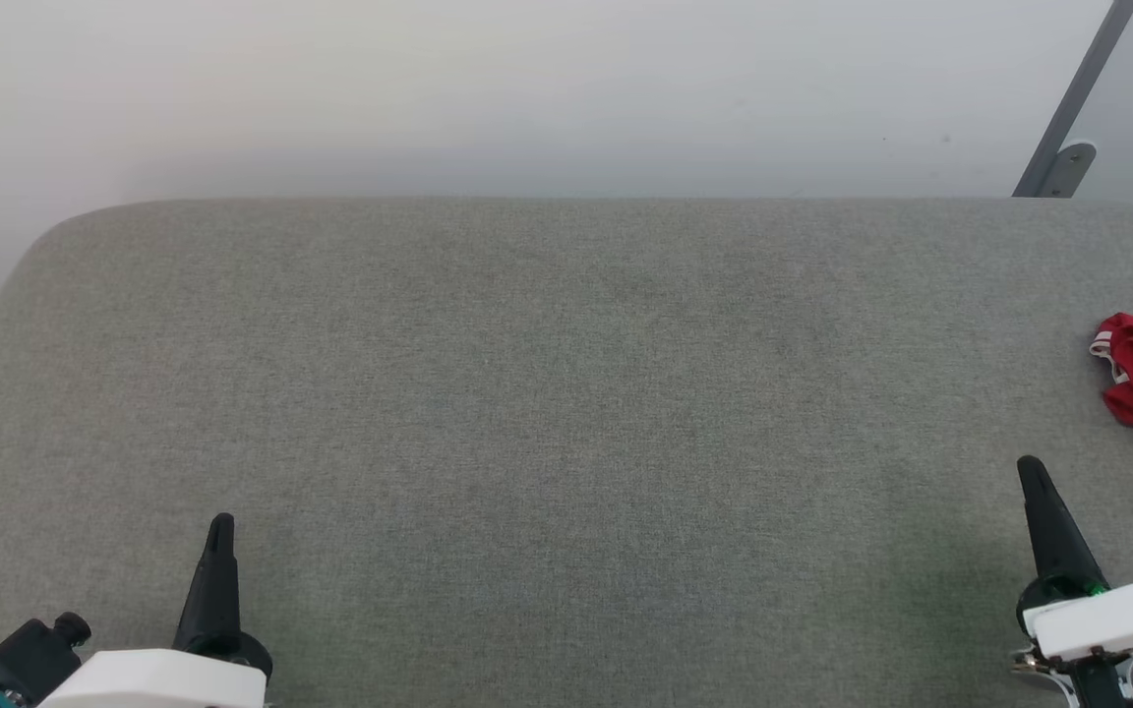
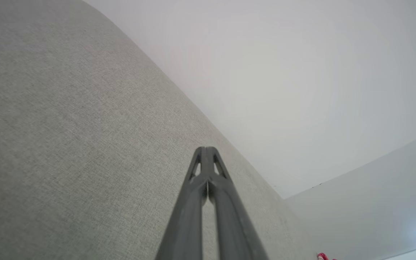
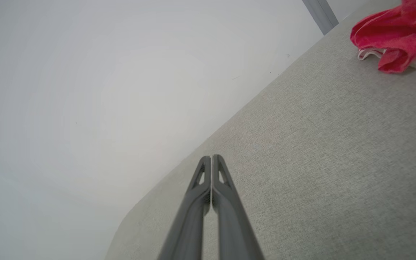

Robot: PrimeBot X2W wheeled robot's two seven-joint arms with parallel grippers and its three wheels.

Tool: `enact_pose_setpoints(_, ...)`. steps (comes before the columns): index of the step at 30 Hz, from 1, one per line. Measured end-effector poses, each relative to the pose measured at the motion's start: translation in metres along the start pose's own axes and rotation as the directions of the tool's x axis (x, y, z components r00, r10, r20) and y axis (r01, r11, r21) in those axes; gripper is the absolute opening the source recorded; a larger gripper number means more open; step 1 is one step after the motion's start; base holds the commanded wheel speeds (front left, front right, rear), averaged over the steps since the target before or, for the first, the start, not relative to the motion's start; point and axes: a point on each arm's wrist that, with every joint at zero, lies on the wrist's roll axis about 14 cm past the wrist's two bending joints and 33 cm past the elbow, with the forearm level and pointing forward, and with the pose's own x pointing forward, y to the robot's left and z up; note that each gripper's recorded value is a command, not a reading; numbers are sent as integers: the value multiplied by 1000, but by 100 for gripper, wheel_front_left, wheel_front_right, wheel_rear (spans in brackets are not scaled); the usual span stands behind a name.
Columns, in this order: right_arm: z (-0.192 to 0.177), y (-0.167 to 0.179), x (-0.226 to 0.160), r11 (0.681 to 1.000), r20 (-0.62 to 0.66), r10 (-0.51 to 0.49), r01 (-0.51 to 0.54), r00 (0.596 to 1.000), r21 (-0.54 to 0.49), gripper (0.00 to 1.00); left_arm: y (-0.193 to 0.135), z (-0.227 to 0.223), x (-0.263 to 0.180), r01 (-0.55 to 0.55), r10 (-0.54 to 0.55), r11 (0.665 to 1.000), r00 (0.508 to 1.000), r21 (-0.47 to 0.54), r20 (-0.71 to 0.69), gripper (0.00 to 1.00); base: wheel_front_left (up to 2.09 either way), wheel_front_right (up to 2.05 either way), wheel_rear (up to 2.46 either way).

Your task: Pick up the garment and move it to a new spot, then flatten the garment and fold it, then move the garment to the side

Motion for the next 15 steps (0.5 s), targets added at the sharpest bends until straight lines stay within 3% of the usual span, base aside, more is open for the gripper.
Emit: enact_pose_setpoints(15, -3, 3, 4, 985, 1, 0, 0, 1000, 174, 0, -6, 0, 8, 6, -8, 985, 1000, -174, -11, 0, 0, 0, 0)
